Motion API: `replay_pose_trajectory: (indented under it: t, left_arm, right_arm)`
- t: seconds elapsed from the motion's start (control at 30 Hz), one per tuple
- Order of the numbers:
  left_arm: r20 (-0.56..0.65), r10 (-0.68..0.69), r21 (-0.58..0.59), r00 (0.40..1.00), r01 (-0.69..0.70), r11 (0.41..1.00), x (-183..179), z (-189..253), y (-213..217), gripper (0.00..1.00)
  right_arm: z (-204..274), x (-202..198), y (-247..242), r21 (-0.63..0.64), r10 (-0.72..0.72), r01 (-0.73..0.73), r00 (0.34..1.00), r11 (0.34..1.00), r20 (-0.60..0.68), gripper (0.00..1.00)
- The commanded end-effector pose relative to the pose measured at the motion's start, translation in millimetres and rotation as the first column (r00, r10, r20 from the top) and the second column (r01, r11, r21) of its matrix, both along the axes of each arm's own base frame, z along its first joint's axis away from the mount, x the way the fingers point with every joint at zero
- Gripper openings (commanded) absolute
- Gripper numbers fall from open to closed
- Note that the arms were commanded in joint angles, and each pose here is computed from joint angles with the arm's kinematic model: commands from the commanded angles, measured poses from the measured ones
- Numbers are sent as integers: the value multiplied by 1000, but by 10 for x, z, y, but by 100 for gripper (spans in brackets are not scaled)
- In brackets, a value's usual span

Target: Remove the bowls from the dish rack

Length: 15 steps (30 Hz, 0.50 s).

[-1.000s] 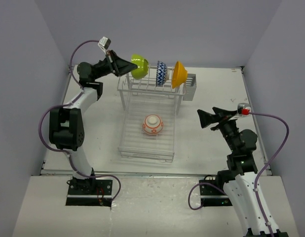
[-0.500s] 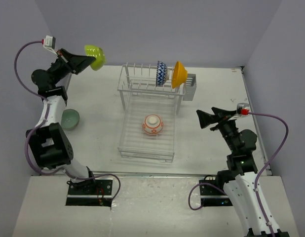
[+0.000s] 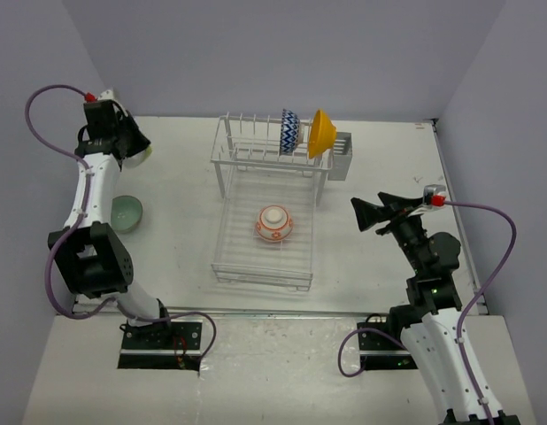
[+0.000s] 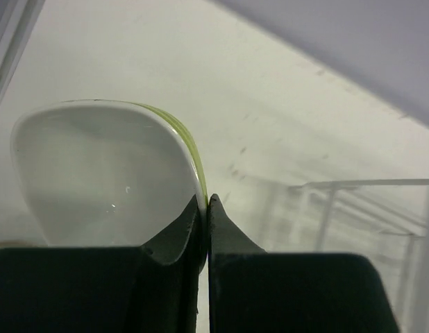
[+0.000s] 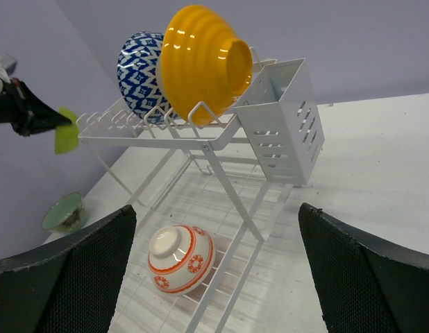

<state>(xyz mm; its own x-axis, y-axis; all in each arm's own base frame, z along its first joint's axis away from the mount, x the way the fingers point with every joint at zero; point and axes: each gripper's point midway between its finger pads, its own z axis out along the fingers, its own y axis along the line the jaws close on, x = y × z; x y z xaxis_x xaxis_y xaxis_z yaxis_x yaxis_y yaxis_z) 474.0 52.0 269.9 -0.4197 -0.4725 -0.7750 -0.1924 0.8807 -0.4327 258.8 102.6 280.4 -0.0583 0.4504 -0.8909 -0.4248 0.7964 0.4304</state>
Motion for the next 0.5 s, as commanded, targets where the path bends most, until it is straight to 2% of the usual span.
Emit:
replay_pose_trajectory:
  t: [0.0,0.17,0.27,0.47]
  left_arm:
    - [-195,184,239,963,-136,961,-291,-485,409,0]
    - [-276,224,283,935,-143,948,-292,-865,442,0]
    - [-285,266,313,921,-173,934,-329,-949,487,0]
    - [-336,175,267,925,-85,960,-124,-1238,286,0]
  right_arm:
    - [95,-31,69,-2,40,-40,999,999,36,99]
    - [76,-27,72,-3,40,-39,999,999,32,99]
    - [87,-30,75,-4,41,-41,999,999,34,99]
    - [79,-15,77,-7,39,-39,999,999,27,99]
